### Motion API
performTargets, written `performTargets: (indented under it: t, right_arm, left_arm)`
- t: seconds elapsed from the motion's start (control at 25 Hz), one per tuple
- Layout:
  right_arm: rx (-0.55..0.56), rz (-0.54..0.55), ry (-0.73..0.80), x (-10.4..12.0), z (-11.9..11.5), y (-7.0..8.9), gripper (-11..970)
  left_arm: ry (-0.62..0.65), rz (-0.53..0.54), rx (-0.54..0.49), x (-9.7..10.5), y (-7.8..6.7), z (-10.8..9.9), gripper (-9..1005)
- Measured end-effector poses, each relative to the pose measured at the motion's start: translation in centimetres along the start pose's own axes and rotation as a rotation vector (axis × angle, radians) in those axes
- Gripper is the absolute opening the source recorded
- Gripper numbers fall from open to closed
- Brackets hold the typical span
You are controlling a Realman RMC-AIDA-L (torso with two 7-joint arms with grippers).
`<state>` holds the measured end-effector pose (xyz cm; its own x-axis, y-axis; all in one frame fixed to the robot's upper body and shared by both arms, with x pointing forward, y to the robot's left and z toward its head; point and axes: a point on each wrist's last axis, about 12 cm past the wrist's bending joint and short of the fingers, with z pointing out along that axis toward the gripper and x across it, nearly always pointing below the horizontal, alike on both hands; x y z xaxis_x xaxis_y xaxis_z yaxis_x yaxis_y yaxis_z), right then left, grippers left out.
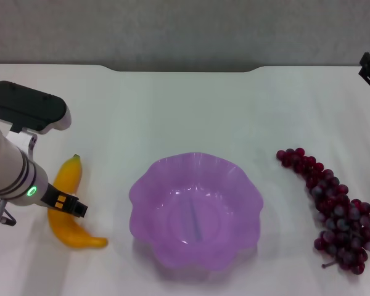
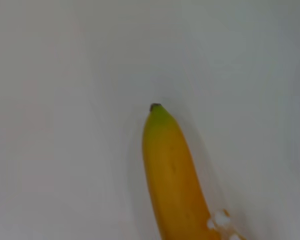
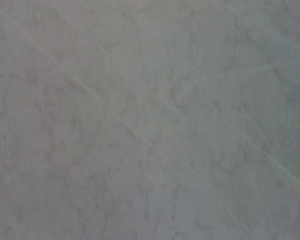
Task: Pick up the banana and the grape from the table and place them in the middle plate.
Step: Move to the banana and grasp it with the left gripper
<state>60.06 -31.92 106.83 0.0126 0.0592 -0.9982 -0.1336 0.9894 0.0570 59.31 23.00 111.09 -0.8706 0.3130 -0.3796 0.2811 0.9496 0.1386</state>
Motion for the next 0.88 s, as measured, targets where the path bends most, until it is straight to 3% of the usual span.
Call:
performTargets:
  t: [0.88]
  right_arm:
    - [0.002, 0.003, -0.002, 0.1, -0.1, 0.0, 876]
  left_arm:
    - [0.021, -0.017, -0.038, 0.0, 0.5, 1.5, 715]
